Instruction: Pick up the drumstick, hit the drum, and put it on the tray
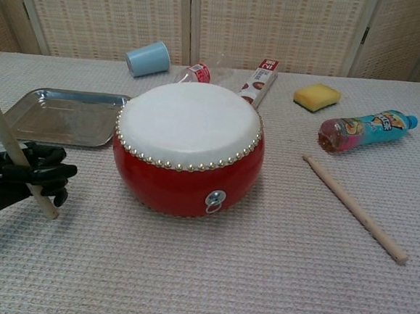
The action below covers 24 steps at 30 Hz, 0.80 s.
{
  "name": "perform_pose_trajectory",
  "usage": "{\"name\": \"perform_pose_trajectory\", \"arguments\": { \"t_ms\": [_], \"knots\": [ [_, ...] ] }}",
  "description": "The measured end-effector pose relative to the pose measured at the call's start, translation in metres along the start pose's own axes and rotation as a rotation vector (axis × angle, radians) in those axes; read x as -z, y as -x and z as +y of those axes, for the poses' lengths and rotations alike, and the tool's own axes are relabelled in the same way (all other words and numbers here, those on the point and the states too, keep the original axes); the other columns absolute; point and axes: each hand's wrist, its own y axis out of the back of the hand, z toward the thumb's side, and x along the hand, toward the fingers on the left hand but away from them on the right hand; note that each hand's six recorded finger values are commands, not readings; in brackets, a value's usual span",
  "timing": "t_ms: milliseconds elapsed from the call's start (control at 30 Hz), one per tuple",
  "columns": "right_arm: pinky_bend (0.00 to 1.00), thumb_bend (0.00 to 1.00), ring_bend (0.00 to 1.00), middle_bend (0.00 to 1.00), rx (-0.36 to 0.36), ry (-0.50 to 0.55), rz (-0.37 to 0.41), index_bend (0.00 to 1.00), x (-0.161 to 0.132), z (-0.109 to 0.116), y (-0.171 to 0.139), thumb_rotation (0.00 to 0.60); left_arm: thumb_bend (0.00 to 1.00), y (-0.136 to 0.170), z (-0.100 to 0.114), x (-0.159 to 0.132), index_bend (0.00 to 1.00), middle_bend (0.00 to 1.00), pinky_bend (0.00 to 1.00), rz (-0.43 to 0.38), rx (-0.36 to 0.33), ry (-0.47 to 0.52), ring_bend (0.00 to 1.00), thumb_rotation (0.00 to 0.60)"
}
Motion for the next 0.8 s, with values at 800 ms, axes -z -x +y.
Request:
{"name": "perform_pose_trajectory", "arguments": {
  "t_ms": [800],
  "knots": [
    [0.07, 0.06, 0.00, 0.02, 0.015, 0.014, 0.016, 0.00, -0.001, 0.004, -0.001, 0.600, 0.24, -0.011, -0.002, 0.001, 0.86, 0.94, 0.78, 0.026, -0.017, -0.055, 0.85, 0.561]
  ]
}}
